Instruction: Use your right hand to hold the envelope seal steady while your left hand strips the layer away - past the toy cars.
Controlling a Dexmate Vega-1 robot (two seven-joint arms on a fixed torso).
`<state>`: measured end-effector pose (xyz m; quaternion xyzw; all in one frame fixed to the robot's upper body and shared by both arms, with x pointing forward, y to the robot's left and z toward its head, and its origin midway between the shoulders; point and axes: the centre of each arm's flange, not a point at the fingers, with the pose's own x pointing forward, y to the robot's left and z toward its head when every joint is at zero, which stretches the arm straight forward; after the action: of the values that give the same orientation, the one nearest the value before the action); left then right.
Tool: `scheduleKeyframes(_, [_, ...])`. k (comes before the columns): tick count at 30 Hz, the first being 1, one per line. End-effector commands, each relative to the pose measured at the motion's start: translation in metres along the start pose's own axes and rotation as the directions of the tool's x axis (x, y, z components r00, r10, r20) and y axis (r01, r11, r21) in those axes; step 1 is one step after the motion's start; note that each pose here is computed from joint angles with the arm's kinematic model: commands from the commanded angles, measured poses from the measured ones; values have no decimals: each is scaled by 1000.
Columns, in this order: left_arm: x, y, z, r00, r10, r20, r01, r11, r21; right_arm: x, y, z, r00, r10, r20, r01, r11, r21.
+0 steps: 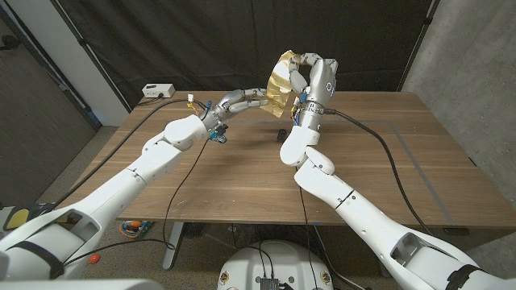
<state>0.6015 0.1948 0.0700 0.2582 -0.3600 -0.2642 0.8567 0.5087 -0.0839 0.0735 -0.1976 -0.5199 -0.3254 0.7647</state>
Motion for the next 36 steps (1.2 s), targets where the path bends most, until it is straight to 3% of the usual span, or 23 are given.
scheduleKeyframes(1, [2,-2,11,997,75,22,-76,994,73,0,-8,-2,1000,3,3,-3,1000,23])
scheduleKeyframes(8, [4,-2,18,989,140,52,-145,983,110,1,-10,-6,1000,23,-15,-23,999,39])
scheduleKeyframes(12, [6,3,28,988,136,68,-146,974,174,2,-11,-9,998,57,-22,-56,997,53])
scheduleKeyframes(16, [7,11,39,986,144,80,-160,952,262,3,-13,-14,995,98,-28,-97,994,50])
scheduleKeyframes(20, [7,21,51,984,155,84,-175,908,381,4,-15,-20,992,120,-31,-119,992,38])
scheduleKeyframes(28, [7,38,79,984,163,76,-174,753,634,4,-21,-36,991,120,-67,-119,993,17])
scheduleKeyframes(35, [8,42,100,987,152,49,-129,580,805,2,-31,-49,992,103,-72,-105,994,-35])
scheduleKeyframes(36, [9,42,105,988,146,40,-112,528,842,0,-34,-52,992,119,-52,-122,991,-57])
